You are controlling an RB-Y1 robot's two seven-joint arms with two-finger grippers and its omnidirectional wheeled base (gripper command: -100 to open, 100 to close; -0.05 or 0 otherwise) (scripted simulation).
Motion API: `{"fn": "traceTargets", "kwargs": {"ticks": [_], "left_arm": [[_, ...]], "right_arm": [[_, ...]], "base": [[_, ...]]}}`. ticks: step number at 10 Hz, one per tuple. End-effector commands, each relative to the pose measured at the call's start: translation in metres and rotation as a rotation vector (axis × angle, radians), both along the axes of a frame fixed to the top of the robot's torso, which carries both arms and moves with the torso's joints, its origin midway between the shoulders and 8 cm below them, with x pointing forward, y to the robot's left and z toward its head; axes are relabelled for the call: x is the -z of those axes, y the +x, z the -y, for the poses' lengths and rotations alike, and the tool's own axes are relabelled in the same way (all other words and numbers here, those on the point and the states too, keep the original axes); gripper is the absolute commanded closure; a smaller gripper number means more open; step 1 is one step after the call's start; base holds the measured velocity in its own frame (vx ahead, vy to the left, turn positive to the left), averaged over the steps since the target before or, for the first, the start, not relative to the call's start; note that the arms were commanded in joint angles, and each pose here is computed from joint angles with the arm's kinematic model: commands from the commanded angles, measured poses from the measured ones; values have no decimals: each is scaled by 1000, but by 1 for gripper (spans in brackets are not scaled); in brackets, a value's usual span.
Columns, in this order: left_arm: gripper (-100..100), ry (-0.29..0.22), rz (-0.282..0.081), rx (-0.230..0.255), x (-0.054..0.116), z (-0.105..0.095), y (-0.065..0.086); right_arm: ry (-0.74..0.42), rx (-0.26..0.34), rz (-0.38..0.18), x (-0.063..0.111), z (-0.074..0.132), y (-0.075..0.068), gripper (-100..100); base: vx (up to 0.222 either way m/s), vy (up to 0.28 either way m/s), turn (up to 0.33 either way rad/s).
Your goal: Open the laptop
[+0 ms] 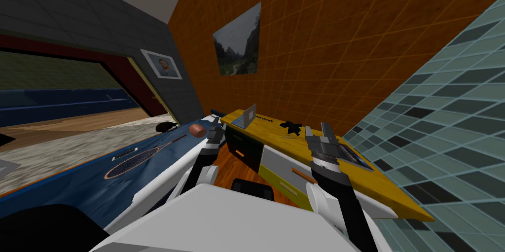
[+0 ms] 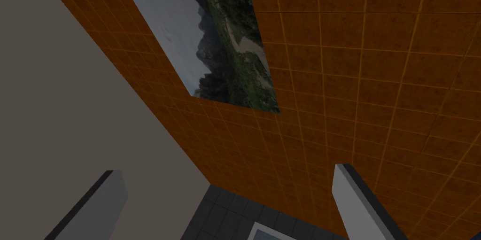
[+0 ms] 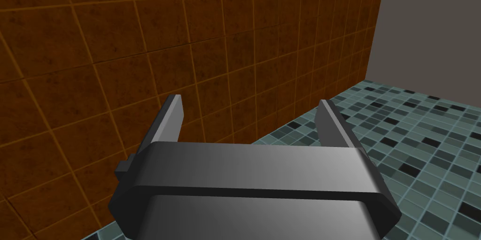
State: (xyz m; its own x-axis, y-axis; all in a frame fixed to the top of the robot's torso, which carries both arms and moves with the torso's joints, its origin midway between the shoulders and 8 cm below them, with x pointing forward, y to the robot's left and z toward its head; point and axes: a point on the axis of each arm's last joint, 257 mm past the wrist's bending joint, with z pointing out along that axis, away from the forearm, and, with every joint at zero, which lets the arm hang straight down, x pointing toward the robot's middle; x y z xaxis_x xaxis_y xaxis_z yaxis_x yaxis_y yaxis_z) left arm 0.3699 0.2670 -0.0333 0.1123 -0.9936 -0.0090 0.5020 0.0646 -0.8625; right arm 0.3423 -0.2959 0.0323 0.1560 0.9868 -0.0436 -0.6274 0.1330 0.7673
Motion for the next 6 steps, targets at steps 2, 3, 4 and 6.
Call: {"fn": "traceTargets", "kwargs": {"ticks": [2,3,4,6], "left_arm": [[0,0,0,0,0,0,0],[0,0,0,0,0,0,0],[0,0,0,0,0,0,0],[0,0,0,0,0,0,0]], "right_arm": [[0,0,0,0,0,0,0],[0,0,0,0,0,0,0],[0,0,0,0,0,0,0],[0,0,0,0,0,0,0]], "base": [[0,0,0],[0,0,0],[0,0,0],[0,0,0]]}}
